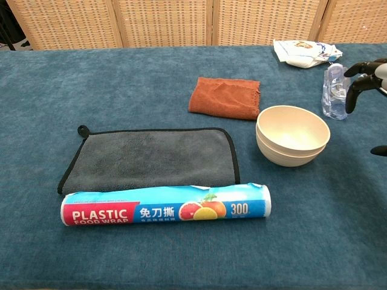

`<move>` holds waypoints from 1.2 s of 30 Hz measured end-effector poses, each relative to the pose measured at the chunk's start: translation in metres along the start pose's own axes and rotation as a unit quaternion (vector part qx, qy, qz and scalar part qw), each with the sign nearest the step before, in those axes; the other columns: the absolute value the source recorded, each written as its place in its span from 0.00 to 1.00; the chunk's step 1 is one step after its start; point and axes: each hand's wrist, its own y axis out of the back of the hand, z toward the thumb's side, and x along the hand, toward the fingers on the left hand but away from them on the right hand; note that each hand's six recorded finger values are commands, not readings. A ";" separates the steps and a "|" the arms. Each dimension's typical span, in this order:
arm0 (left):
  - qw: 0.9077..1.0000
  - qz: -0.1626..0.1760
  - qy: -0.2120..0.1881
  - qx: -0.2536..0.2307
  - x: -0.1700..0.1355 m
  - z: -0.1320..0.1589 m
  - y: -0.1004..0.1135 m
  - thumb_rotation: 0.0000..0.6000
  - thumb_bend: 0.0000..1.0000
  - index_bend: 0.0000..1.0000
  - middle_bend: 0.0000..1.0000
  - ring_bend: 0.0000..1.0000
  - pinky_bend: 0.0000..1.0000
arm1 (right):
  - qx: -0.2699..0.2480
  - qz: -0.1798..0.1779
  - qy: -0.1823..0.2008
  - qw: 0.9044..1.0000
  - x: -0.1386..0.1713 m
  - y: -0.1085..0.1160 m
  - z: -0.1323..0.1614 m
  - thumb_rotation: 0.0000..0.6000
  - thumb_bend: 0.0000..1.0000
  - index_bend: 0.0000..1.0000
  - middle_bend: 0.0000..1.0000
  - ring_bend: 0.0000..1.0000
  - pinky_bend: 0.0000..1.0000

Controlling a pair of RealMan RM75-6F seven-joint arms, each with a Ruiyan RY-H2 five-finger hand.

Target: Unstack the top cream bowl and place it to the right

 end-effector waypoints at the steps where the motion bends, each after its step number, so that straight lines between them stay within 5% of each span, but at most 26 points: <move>1: 1.000 0.000 0.001 -0.001 0.000 -0.001 0.000 0.72 0.00 0.17 0.00 0.00 0.00 | -0.001 0.001 0.003 1.000 0.001 0.000 0.003 1.00 0.21 0.35 0.08 0.08 0.17; 36: 0.999 0.021 0.026 -0.027 0.003 -0.013 0.018 0.72 0.00 0.17 0.00 0.00 0.00 | -0.020 0.016 0.028 0.999 -0.003 -0.022 0.045 1.00 0.23 0.35 0.08 0.08 0.17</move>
